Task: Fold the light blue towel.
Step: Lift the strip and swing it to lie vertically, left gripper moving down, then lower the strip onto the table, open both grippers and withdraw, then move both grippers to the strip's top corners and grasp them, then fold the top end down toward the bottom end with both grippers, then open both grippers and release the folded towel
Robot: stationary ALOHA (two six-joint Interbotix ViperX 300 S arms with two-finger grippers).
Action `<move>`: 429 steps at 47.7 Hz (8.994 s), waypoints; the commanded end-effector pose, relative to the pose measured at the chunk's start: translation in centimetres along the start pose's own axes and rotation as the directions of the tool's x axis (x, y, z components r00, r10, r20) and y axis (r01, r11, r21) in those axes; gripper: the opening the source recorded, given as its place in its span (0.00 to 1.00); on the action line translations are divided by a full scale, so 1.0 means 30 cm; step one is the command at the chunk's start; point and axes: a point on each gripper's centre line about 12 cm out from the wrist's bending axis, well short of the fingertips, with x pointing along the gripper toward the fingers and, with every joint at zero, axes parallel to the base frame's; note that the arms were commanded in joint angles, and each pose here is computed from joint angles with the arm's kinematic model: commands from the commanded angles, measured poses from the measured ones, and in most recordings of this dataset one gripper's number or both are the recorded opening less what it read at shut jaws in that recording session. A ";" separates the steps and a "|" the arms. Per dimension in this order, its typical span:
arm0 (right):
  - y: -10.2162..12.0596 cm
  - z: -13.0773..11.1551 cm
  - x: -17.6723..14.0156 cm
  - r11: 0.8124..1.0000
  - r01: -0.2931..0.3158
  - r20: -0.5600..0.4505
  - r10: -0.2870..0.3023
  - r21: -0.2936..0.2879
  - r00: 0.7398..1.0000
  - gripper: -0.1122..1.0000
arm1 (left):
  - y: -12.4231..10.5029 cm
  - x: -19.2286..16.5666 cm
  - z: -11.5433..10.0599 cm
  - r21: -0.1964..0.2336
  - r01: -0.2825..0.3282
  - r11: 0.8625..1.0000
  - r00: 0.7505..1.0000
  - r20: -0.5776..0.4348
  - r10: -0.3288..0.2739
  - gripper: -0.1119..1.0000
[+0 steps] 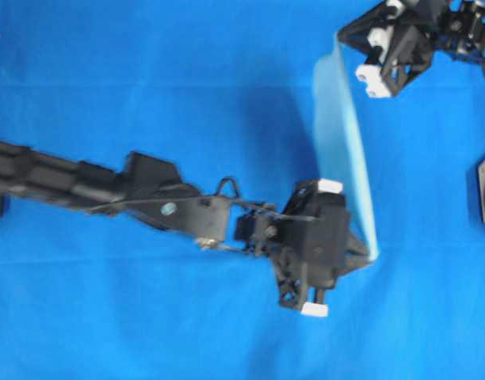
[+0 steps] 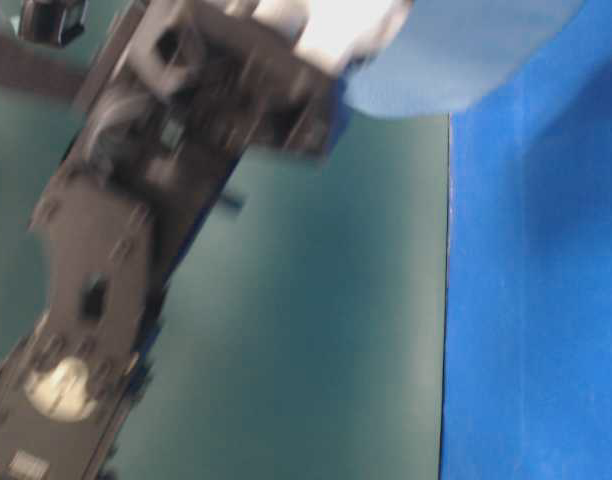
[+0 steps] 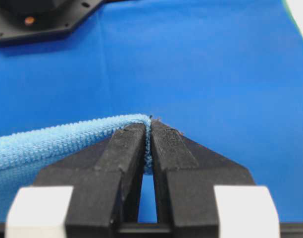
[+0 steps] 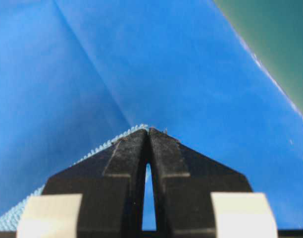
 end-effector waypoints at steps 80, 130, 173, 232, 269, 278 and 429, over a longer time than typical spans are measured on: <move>0.150 0.000 0.414 0.988 -0.094 -0.090 0.083 -0.123 0.992 0.44 | -0.097 -0.270 -0.410 -0.123 0.034 0.992 0.994 -0.097 -0.046 0.45; 0.220 -0.112 -0.012 0.966 -0.233 0.063 0.241 -0.112 0.969 0.66 | -0.034 -0.747 -0.296 -0.153 0.008 0.988 0.995 -0.100 -0.024 0.95; 0.195 -0.200 -0.144 0.943 -0.325 0.276 0.331 -0.067 0.902 0.65 | 0.134 -0.941 -0.392 -0.216 -0.138 0.966 0.964 0.195 0.181 0.95; 0.051 -0.283 0.413 0.991 -0.121 -0.103 0.115 -0.050 0.988 0.65 | 0.720 -0.486 -0.650 -0.242 -0.500 0.832 0.865 -0.179 0.468 0.94; 0.066 -0.385 0.458 0.991 -0.127 -0.191 0.119 -0.031 0.974 0.13 | 0.673 -0.426 -0.715 -0.178 -0.462 0.869 0.878 -0.226 0.421 0.22; 0.066 -0.375 0.452 0.992 -0.124 -0.183 0.118 -0.022 0.976 0.13 | 0.678 -0.434 -0.702 -0.174 -0.464 0.868 0.878 -0.219 0.426 0.22; 0.616 -0.472 0.102 0.925 -0.379 -0.388 0.337 -0.035 0.858 0.67 | 0.005 -0.395 -0.505 -0.010 -0.010 1.000 0.963 -0.270 0.007 0.97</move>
